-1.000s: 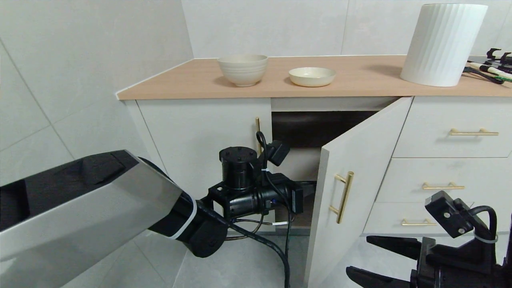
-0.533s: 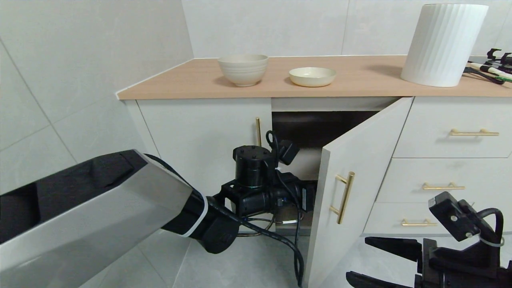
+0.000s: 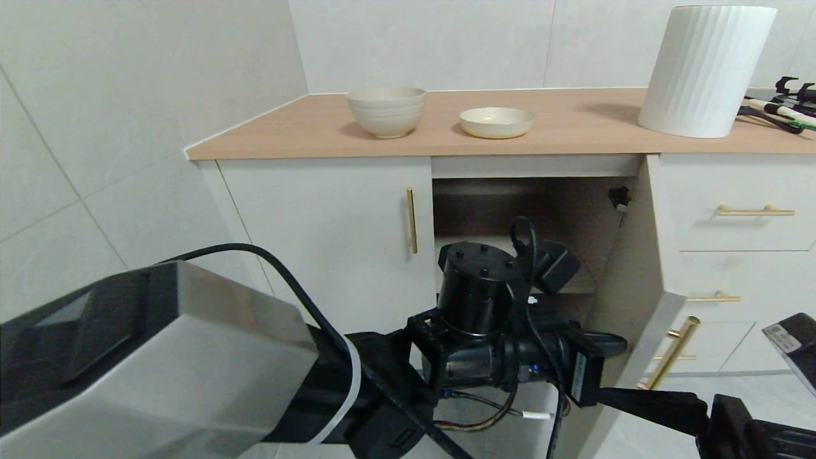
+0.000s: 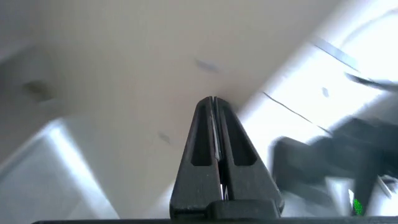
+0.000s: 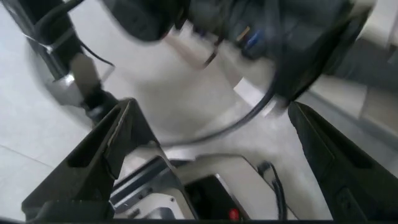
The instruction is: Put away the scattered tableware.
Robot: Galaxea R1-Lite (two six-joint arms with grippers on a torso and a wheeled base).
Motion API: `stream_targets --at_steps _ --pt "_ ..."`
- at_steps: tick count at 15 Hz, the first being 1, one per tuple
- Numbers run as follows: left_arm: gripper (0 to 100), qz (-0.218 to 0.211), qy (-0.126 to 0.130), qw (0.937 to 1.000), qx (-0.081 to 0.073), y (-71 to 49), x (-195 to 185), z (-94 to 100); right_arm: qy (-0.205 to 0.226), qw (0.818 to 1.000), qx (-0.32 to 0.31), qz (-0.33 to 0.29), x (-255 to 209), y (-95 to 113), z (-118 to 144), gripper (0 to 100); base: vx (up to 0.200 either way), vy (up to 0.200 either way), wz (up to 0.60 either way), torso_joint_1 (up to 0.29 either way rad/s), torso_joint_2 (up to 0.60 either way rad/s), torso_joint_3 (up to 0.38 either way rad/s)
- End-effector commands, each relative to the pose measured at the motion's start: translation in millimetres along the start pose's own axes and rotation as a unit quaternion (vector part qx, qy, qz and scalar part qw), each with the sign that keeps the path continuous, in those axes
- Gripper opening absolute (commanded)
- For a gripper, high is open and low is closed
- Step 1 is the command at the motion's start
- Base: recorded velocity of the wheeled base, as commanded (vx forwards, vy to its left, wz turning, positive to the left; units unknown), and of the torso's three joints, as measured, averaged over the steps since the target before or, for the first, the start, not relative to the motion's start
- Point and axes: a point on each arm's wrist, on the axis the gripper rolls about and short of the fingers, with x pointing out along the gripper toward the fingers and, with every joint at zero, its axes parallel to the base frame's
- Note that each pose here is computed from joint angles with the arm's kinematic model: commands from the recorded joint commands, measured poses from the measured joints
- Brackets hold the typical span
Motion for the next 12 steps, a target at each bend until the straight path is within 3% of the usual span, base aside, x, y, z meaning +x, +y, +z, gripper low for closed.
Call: stream_targets --at_steps 1,3,4,6,7,9,11,12 --pt "0 0.015 -0.01 0.9998 -0.006 -0.6 -30.2 11.3 -0.02 1.0 -0.006 0.01 -7.8 4.6 4.9 100 0.0 0.0 0.0 0.0 0.0 0.0" --pt "0 0.055 -0.014 0.9981 -0.021 21.1 -53.1 10.4 -0.02 1.0 -0.005 0.009 -6.4 4.2 5.6 100 0.0 0.0 0.0 0.0 0.0 0.0" --pt "0 0.093 -0.033 0.9947 -0.026 35.3 -81.6 14.6 -0.012 1.0 -0.001 -0.005 -0.8 0.7 6.6 100 0.0 0.0 0.0 0.0 0.0 0.0" --pt "0 0.136 -0.07 0.988 -0.02 39.6 -126.8 29.7 0.002 0.998 0.01 -0.059 18.1 -18.9 15.3 100 0.0 0.0 0.0 0.0 0.0 0.0" --pt "0 0.144 -0.078 0.9863 -0.019 38.4 -137.4 33.4 0.007 0.997 0.011 -0.074 23.8 -25.6 16.4 100 0.0 0.0 0.0 0.0 0.0 0.0" --pt "0 0.19 -0.086 0.9775 -0.03 17.5 -190.6 49.4 0.019 0.988 -0.023 -0.154 54.5 -55.4 24.3 100 0.0 0.0 0.0 0.0 0.0 0.0" --pt "0 0.225 -0.085 0.9697 -0.043 0.7 -224.5 57.9 -0.011 0.971 -0.032 -0.238 84.0 -71.9 44.7 100 0.0 0.0 0.0 0.0 0.0 0.0" --pt "0 0.238 -0.092 0.9662 -0.04 -7.7 -240.5 61.6 -0.019 0.963 -0.03 -0.268 92.5 -83.1 54.3 100 0.0 0.0 0.0 0.0 0.0 0.0"
